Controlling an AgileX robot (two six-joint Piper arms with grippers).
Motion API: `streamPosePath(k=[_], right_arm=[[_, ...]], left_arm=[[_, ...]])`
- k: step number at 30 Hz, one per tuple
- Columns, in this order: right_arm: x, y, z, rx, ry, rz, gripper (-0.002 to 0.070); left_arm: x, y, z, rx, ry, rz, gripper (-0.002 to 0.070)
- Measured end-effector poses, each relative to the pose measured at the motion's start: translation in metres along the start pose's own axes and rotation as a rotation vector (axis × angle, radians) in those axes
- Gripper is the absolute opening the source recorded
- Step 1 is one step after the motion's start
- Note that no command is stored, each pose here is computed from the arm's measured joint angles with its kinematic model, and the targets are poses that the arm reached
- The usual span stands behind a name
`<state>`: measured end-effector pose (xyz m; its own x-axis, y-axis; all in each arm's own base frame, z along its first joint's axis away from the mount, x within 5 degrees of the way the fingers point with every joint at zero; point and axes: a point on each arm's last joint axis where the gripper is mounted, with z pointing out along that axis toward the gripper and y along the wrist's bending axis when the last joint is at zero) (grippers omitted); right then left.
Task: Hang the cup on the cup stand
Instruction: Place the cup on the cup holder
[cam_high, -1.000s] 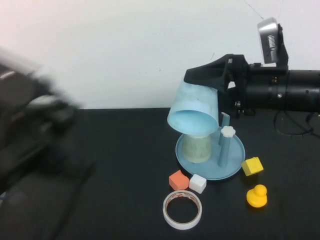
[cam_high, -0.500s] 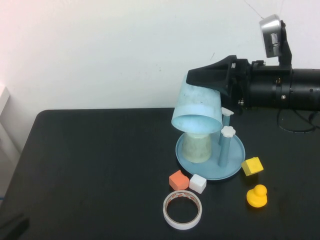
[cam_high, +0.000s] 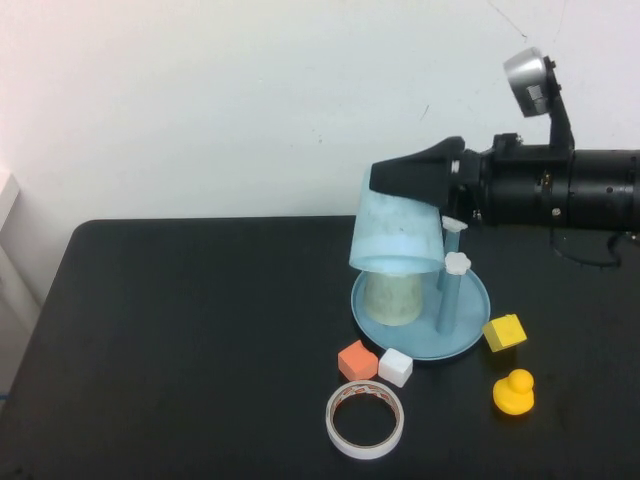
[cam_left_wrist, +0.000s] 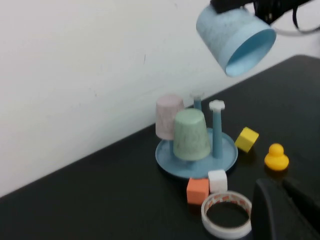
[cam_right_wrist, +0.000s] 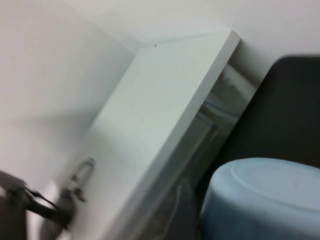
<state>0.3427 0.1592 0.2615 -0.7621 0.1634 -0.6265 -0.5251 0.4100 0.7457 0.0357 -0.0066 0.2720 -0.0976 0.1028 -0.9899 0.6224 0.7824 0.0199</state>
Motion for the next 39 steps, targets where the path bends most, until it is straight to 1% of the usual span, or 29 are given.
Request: streamPosePath(k=[3,8,10,11,12,15,18,21,24,28,34,39], right_arm=[[0.0,0.0,0.0,-0.003,0.001,-0.179,0.058],[0.001,0.003,0.0,-0.036,0.003,-0.549,0.058],[0.001,0.003,0.0,-0.041,0.0,-0.707,0.058],[0.001,0.003,0.0,-0.041,-0.003,-0.847,0.058],[0.001,0.003,0.0,-0.042,-0.004,-0.921,0.058],[0.001,0.003,0.0,-0.035,-0.007,-1.088,0.058],[0.0,-0.001,0.0,0.01,0.002,-1.14,0.058],[-0.002,-0.005,0.0,0.062,0.013,-1.136,0.058],[-0.003,-0.008,0.0,0.091,0.019,-1.126,0.058],[-0.006,-0.011,-0.004,0.107,0.014,-1.111,0.058],[-0.018,-0.026,-0.027,0.139,-0.027,-1.03,0.058],[-0.017,-0.035,-0.032,0.097,-0.037,-1.044,0.058]], left_arm=[[0.004,0.001,0.001,-0.01,0.027,0.002,0.0],[0.007,0.002,0.001,-0.022,0.056,0.003,0.0],[0.007,0.002,0.001,-0.022,0.056,0.003,0.0],[0.007,0.002,0.001,-0.022,0.056,0.003,0.0],[0.007,0.002,0.001,-0.022,0.056,0.003,0.0],[0.007,0.002,0.001,-0.022,0.056,0.003,0.0],[0.007,0.002,0.001,-0.023,0.058,0.003,0.0],[0.007,0.002,0.001,-0.023,0.058,0.003,0.0],[0.007,0.002,0.001,-0.023,0.058,0.003,0.0],[0.007,0.002,0.001,-0.023,0.058,0.001,0.0],[0.007,0.002,0.001,-0.023,0.058,0.003,0.0],[0.007,0.002,0.001,-0.023,0.058,0.003,0.0]])
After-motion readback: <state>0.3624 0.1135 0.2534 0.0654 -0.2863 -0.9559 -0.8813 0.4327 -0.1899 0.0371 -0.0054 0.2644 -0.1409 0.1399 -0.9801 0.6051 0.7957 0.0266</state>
